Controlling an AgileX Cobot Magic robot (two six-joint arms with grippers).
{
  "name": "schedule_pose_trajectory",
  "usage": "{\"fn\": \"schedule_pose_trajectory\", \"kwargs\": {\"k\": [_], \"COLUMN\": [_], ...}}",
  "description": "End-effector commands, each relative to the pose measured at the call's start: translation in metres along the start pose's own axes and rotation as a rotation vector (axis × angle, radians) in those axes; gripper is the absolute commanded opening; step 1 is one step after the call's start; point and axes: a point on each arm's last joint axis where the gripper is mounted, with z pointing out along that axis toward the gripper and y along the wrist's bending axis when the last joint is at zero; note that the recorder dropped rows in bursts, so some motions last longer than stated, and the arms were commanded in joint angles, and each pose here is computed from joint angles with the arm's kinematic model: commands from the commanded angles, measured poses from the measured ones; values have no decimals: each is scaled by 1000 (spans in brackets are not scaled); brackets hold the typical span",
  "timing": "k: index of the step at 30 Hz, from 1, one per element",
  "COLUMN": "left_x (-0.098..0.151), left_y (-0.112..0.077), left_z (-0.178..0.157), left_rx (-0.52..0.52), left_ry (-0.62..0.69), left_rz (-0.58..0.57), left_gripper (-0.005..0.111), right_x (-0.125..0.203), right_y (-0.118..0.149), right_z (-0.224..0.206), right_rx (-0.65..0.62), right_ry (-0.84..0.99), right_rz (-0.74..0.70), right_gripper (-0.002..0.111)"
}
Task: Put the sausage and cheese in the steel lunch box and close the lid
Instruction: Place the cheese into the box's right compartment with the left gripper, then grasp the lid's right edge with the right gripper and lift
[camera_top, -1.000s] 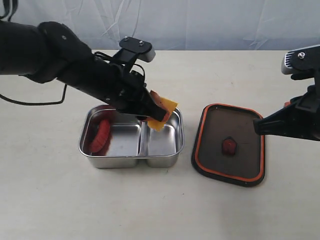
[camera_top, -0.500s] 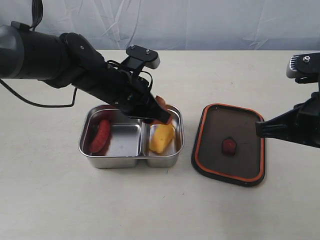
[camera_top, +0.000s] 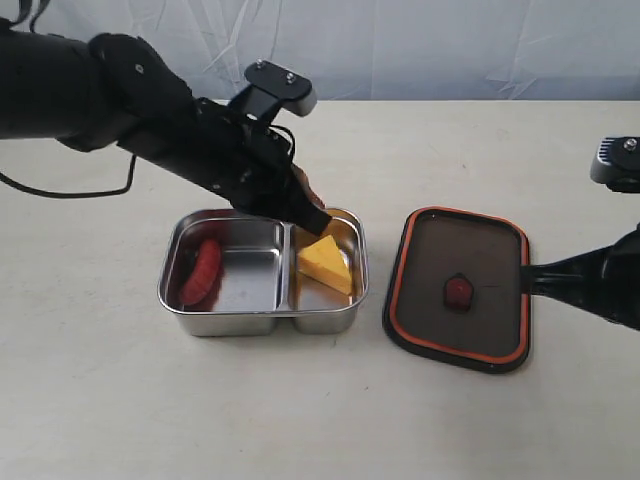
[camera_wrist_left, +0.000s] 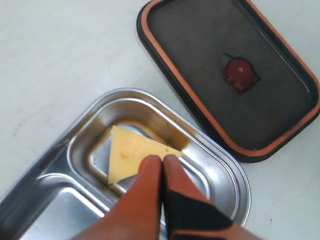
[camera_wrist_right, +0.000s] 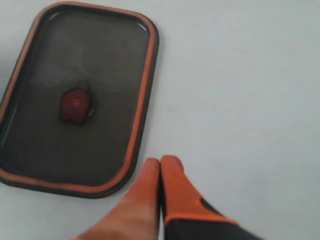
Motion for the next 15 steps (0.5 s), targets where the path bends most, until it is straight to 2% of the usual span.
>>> {"fn": "schedule_pose_trajectory", "kwargs": {"k": [1,4,7,13,15], "left_x": [-10,-10,-6,8,14], "left_y": [1,6,5,-5,-7], "left_z": [-35,-58,-75,-95,-98], "left_rx": [-94,-200,-257,-264,-262], "left_ry": [-35,-41,-49,-58,-49], "left_rz": [-4,-15,-4,0,-2], "left_gripper": [0,0,0,0,0], "right_x": [-5,-11,-23,-54,-62], "right_y": [-12,-20,-21,-12,-7], "right_z": [3,11,23,58,73], "right_rx": [15,-1,-46,-117,-117], "right_ry": [25,50,98,199,235], "right_rz": [51,83,91,39,13], "right_gripper": [0,0,0,1,8]}}
